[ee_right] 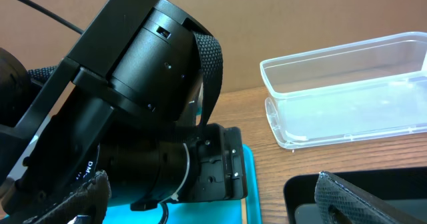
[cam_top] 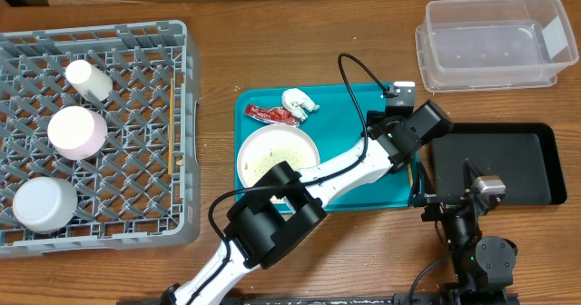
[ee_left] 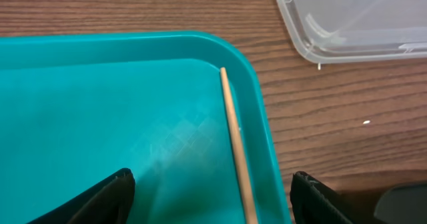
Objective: Sort waste into correct bins and load items into the dishwasher
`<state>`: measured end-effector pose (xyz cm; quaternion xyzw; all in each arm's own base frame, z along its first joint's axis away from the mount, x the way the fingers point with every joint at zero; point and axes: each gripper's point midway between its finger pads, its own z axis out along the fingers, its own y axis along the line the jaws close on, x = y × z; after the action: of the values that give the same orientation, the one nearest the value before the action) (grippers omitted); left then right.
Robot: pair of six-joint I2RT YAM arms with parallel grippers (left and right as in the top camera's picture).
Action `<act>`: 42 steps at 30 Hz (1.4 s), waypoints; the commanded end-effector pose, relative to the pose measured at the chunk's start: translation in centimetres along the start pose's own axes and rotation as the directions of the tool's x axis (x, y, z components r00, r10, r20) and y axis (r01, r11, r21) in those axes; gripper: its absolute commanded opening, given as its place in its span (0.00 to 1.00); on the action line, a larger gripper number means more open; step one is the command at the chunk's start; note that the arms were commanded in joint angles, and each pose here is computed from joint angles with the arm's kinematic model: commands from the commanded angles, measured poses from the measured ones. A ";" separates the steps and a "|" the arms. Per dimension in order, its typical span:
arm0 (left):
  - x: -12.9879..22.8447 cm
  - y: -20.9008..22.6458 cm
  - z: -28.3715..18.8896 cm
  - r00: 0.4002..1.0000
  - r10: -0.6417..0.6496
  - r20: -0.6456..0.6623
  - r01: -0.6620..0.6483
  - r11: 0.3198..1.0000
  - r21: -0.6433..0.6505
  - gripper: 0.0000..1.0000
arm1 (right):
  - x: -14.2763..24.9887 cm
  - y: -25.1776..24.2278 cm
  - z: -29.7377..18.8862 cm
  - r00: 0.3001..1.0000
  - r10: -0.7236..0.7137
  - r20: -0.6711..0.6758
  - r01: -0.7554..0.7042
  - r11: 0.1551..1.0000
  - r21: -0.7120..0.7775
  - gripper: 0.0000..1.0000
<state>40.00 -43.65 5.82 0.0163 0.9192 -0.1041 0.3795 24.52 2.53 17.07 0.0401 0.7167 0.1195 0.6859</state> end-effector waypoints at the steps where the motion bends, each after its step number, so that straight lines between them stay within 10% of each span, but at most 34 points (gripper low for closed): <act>1: 1.5 0.8 1.5 0.999 0.036 -0.001 -0.036 0.999 -0.039 0.78 | 0.1 -0.2 0.0 1.000 0.003 0.009 -0.003 1.000 0.008 1.00; 15: 5.2 1.2 4.1 0.995 0.050 -0.081 -0.053 0.998 -0.036 0.79 | 0.1 -0.2 0.0 1.000 0.003 0.009 -0.003 1.000 0.008 1.00; 22: 6.0 0.9 4.0 0.991 0.059 -0.121 -0.060 0.998 -0.011 0.26 | 0.1 -0.2 0.0 1.000 0.003 0.009 -0.003 1.000 0.008 1.00; 42: 2.2 -0.7 1.3 0.998 0.036 -0.060 -0.034 0.999 0.042 0.37 | 0.1 -0.2 0.0 1.000 0.003 0.009 -0.003 1.000 0.008 1.00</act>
<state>39.16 -44.45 1.52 0.0437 0.9331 -0.1043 0.3413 24.52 2.54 17.06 0.0401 0.7169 0.1197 0.6857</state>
